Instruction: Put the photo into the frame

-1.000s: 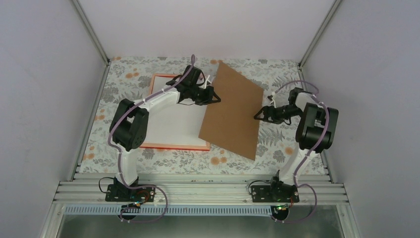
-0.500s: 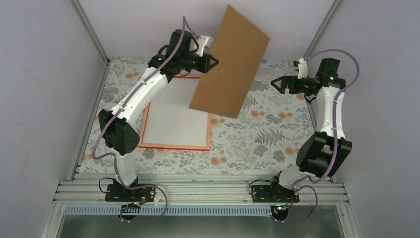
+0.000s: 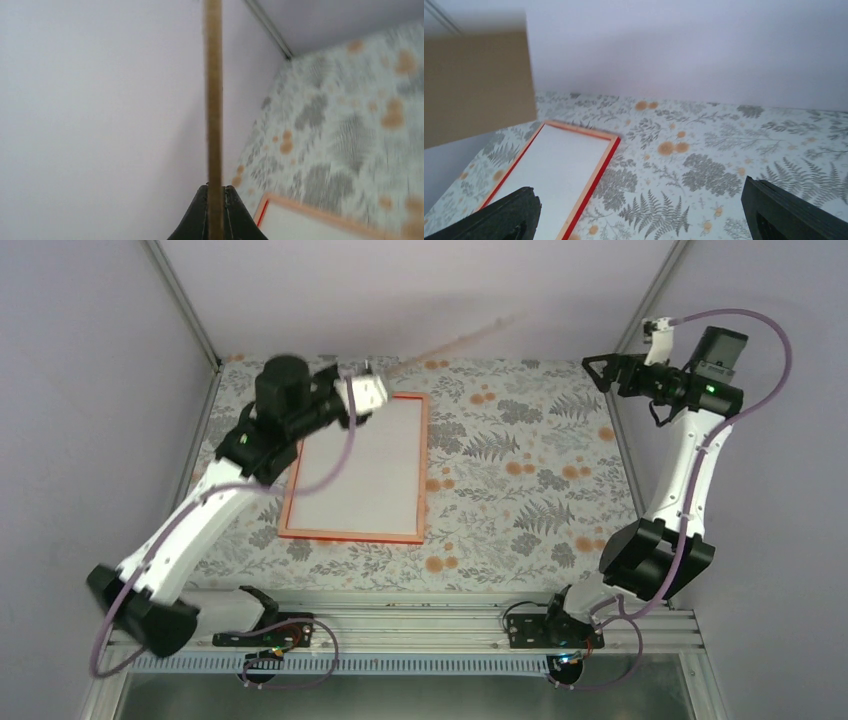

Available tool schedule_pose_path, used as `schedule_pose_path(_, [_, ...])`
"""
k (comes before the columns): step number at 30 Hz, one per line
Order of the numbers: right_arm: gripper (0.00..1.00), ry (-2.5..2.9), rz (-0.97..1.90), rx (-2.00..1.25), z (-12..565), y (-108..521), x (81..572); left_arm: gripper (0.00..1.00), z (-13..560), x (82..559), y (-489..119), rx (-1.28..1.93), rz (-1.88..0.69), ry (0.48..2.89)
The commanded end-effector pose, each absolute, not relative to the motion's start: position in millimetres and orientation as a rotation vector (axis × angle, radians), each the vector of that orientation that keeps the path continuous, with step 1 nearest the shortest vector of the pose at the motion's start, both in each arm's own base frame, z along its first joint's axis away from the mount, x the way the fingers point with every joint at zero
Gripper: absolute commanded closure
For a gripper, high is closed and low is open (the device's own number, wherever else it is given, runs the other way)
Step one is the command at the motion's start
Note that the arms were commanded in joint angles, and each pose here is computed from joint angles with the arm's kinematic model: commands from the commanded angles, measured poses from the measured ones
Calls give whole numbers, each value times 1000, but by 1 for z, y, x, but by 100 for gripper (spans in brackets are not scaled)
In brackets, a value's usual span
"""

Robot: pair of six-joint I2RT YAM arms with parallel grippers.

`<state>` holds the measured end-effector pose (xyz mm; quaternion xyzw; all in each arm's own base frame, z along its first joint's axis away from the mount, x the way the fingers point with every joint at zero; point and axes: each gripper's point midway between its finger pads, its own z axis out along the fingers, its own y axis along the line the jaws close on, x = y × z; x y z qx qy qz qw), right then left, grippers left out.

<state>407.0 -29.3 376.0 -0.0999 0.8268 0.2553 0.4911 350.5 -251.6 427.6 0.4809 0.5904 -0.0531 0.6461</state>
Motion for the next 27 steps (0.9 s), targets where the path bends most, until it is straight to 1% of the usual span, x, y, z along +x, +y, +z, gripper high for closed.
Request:
schedule_pose_path(1, [0, 1951, 700, -216, 398, -39, 403, 97, 420, 293, -243, 1397, 343, 760])
schedule_pose_path(4, [0, 1915, 856, -280, 395, -22, 393, 98, 387, 256, -236, 1504, 431, 562])
schedule_pose_path(7, [0, 1940, 1001, -327, 374, 5, 386, 98, 362, 224, -233, 1554, 468, 399])
schedule_pose_path(12, [0, 2033, 1198, -412, 327, 68, 368, 98, 348, 190, -230, 1563, 522, 178])
schedule_pose_path(18, [0, 2104, 1394, -533, 297, 126, 345, 98, 337, 158, -227, 1592, 500, 34])
schedule_pose_path(23, [0, 2146, 1539, -551, 277, 152, 330, 98, 327, 144, -225, 1603, 489, -28])
schedule_pose_path(27, [0, 2129, 1657, -570, 276, 169, 319, 98, 323, 136, -224, 1610, 476, -64])
